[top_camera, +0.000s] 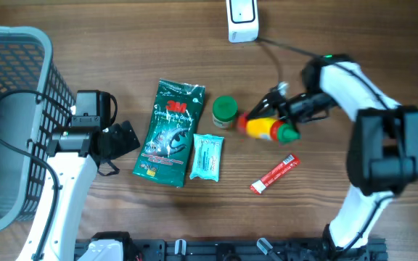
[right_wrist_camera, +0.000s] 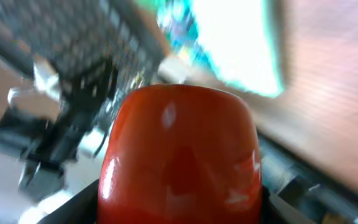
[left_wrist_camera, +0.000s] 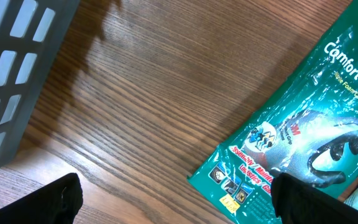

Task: Scan the item barcode
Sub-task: 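Carry the bottle up to the white scanner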

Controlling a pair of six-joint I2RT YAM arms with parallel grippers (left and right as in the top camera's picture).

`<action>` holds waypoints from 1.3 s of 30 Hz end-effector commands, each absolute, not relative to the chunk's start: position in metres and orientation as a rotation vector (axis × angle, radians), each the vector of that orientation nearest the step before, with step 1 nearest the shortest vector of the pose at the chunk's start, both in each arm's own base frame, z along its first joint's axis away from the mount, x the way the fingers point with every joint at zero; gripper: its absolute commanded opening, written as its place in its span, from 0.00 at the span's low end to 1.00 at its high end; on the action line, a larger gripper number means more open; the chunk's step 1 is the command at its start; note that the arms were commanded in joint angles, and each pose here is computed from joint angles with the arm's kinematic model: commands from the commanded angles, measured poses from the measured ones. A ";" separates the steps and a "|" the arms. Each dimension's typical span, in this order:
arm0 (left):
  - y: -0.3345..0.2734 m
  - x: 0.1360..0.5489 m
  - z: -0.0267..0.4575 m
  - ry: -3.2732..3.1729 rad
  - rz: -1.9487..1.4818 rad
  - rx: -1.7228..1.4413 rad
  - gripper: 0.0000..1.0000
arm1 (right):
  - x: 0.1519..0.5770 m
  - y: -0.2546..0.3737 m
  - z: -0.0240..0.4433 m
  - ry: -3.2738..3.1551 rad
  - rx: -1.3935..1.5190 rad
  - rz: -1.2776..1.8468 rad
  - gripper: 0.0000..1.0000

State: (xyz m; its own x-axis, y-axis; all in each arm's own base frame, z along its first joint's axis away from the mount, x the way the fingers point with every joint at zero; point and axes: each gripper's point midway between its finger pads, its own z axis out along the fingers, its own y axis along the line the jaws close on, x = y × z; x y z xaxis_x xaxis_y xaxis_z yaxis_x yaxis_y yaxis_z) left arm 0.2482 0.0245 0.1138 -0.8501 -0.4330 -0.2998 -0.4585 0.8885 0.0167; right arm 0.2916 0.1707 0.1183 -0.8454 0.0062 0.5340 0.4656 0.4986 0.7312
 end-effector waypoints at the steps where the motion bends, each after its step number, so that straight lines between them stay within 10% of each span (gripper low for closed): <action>1: 0.025 0.247 0.114 2.771 0.124 -0.648 1.00 | 0.319 0.119 0.127 -2.502 -0.748 -1.069 0.60; 11: 0.025 0.247 0.114 2.771 0.124 -0.649 1.00 | 0.418 0.078 0.161 -2.954 -1.361 -0.960 0.60; 30: 0.025 0.247 0.114 2.771 0.124 -0.649 1.00 | 0.640 0.154 0.162 -3.350 -1.616 -1.199 0.57; 39: 0.025 0.247 0.114 2.771 0.123 -0.649 1.00 | 0.650 0.142 0.170 -3.471 -1.781 -1.020 0.58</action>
State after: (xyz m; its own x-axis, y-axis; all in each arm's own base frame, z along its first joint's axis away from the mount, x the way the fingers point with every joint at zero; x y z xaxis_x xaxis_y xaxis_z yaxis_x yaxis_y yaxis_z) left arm 0.2483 0.0245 0.1140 -0.8497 -0.4330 -0.3007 -0.4585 0.8885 0.0162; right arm 0.6438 0.1460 0.1514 -0.3610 0.8184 -0.4471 0.4431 0.5724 0.6900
